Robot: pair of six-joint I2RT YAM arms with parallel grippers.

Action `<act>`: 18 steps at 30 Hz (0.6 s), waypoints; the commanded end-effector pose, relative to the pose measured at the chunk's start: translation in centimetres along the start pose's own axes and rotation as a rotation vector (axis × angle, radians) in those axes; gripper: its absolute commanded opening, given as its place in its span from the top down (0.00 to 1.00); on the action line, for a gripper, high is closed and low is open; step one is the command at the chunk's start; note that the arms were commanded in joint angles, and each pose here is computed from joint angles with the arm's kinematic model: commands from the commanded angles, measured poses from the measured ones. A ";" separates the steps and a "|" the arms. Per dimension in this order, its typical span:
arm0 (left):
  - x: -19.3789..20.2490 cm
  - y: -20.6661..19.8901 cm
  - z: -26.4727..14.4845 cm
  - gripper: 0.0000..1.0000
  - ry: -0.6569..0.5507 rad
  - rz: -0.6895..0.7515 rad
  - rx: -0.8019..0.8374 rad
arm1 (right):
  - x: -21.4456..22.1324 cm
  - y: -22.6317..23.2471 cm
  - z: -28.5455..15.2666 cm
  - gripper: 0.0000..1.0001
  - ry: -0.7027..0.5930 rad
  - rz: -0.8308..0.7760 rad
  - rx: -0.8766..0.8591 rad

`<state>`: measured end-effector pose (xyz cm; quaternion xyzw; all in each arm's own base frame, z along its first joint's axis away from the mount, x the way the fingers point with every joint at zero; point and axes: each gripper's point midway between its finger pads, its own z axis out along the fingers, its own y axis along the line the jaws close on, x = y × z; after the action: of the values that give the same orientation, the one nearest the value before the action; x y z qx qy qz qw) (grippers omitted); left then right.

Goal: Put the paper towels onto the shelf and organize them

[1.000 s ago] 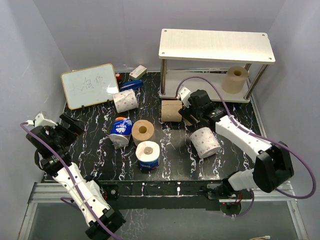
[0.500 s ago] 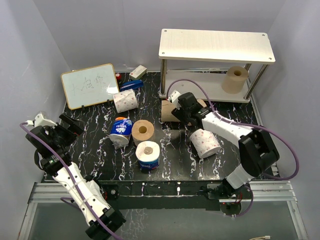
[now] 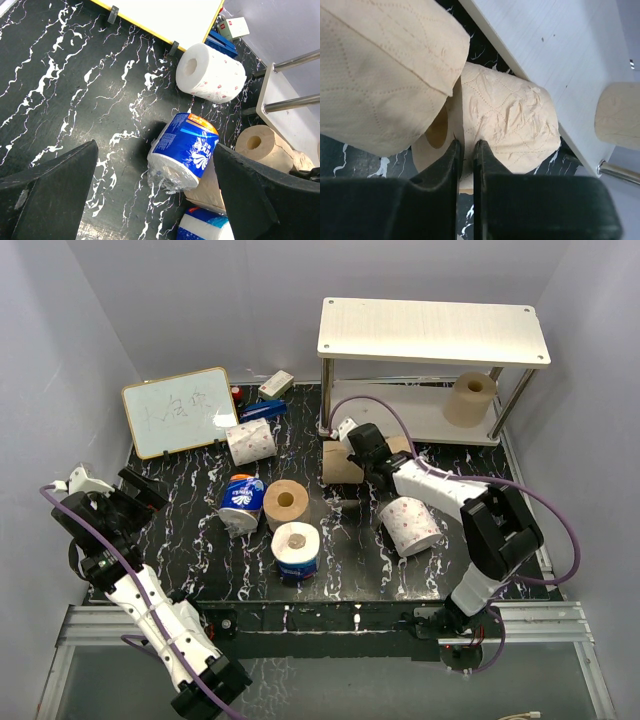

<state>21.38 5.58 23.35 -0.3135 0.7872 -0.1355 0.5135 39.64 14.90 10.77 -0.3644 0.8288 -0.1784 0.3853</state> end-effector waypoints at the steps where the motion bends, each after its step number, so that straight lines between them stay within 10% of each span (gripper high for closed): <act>1: -0.1 -0.2 -0.2 0.02 -0.014 0.005 0.009 | -1.6 -1.4 -0.2 1.00 -0.018 0.055 0.041; 9: -0.1 -0.1 -0.2 0.02 -0.013 0.004 0.007 | -5.5 -6.0 -4.2 1.00 -0.170 0.211 0.014; 18: 0.0 -0.1 -0.2 0.02 -0.011 0.003 0.009 | -2.1 -12.1 -5.0 1.00 -0.290 0.874 -0.387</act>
<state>21.29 5.53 23.51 -0.3118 0.7858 -0.1338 0.5171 42.48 9.04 17.77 -0.1584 0.8881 0.0488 0.4288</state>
